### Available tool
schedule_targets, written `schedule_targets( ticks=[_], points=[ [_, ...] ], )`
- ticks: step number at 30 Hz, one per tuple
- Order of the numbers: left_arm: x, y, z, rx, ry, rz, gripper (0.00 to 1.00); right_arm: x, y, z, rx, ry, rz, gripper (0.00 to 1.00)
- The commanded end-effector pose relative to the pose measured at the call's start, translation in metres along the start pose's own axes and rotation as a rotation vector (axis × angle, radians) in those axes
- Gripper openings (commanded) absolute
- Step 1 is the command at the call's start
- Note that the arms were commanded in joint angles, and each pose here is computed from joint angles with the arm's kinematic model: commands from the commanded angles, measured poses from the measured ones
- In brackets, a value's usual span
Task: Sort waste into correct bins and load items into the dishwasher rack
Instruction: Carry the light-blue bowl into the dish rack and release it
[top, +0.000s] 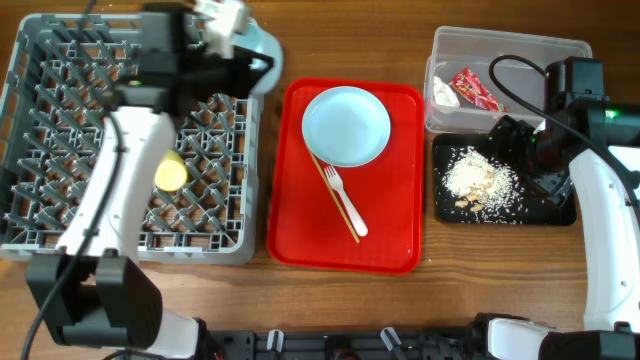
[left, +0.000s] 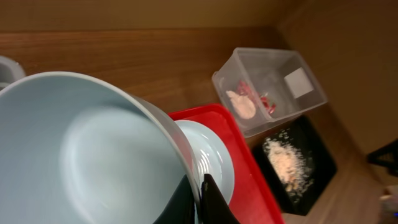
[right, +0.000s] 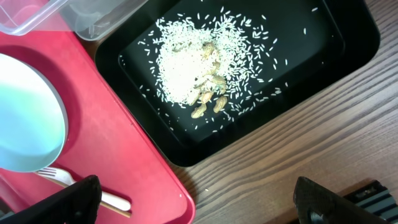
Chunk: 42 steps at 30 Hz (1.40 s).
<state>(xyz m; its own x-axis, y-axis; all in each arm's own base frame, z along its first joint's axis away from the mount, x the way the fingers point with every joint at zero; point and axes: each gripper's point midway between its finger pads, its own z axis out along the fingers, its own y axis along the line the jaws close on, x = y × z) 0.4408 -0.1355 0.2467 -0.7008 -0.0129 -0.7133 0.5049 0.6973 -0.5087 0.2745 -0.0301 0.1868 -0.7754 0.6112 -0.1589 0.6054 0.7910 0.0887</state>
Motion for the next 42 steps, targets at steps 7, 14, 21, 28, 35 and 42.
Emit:
schedule_targets(
  ticks=[7, 14, 21, 28, 35, 42],
  points=[
    [0.01, 0.054, -0.03, 0.271, -0.038, -0.226, 0.04, -0.005, -0.002, -0.005, 0.008, -0.027, -0.014, 1.0],
    [0.03, 0.095, -0.028, 0.362, -0.043, -0.368, 0.04, -0.005, -0.002, -0.005, 0.008, -0.027, -0.024, 1.0],
    [0.038, 0.126, -0.042, 0.338, -0.076, -0.44, 0.04, -0.005, -0.002, -0.005, 0.008, -0.027, -0.031, 1.0],
    [0.045, 0.149, -0.058, 0.267, -0.095, -0.5, 0.45, -0.004, -0.001, -0.005, 0.006, -0.025, -0.031, 1.0],
    [0.048, 0.165, -0.08, 0.234, -0.13, -0.553, 0.92, -0.004, -0.001, -0.005, 0.006, -0.025, -0.032, 1.0],
    [0.04, 0.172, -0.113, 0.19, -0.192, -0.56, 1.0, -0.004, -0.001, -0.005, 0.006, -0.025, -0.033, 1.0]
  ],
)
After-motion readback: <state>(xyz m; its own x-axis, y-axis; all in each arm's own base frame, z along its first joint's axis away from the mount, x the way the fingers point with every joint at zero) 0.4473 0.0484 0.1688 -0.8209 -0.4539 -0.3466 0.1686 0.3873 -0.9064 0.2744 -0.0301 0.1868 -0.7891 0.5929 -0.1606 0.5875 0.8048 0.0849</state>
